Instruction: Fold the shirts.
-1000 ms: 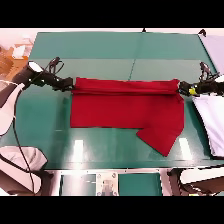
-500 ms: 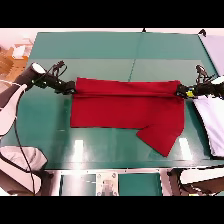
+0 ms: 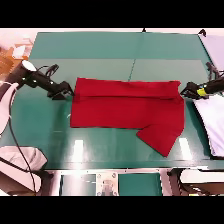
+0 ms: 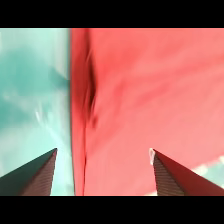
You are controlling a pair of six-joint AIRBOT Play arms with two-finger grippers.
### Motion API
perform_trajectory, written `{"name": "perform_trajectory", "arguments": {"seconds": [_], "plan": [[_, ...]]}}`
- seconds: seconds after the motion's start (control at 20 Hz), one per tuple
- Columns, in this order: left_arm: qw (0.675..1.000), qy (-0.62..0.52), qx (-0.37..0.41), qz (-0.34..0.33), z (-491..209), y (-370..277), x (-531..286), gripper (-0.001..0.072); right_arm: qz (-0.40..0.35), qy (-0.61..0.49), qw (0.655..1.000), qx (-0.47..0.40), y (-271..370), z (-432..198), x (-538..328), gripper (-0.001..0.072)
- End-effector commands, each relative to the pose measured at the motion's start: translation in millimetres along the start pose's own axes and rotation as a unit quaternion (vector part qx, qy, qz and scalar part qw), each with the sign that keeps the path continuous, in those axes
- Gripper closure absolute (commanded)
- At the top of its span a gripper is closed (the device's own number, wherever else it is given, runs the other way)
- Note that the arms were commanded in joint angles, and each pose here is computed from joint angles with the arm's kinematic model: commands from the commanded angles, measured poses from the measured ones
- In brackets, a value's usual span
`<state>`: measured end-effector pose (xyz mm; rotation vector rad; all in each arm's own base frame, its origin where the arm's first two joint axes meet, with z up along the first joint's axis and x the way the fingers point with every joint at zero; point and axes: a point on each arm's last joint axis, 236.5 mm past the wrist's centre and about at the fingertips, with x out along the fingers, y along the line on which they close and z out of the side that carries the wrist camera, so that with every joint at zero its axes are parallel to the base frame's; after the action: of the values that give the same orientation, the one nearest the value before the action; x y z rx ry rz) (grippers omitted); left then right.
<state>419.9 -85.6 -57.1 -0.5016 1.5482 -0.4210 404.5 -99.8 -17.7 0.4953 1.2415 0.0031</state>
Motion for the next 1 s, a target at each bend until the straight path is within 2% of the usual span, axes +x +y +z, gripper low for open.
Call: {"name": "perform_trajectory", "arguments": {"seconds": [0.0,0.15,0.3,0.4,0.55,0.85,0.95], "plan": [[0.995,0.085,-0.058,0.015,-65,19,-17,0.0049,-0.004,0.021,0.999,0.037,-3,-42,-33,0.04],[0.993,0.082,-0.072,0.042,-125,27,-12,0.0049,-0.015,0.012,0.996,0.084,-18,-96,-51,0.0399],[0.995,-0.015,-0.096,0.005,-150,9,4,0.0048,-0.028,-0.019,0.987,0.158,-40,-139,-62,0.0391],[0.99,-0.091,-0.112,-0.007,-152,6,15,0.0048,-0.039,-0.046,0.977,0.207,-52,-157,-58,0.0376],[0.977,-0.146,-0.151,-0.04,-155,-5,39,0.0048,-0.045,-0.058,0.969,0.234,-59,-176,-40,0.038],[0.932,-0.294,-0.202,-0.065,-111,-26,55,0.0049,0.012,-0.085,0.959,0.27,-43,-176,-9,0.038],[0.921,-0.301,-0.235,-0.072,-108,-30,63,0.0049,0.014,-0.081,0.959,0.271,-42,-180,-5,0.038]]}}
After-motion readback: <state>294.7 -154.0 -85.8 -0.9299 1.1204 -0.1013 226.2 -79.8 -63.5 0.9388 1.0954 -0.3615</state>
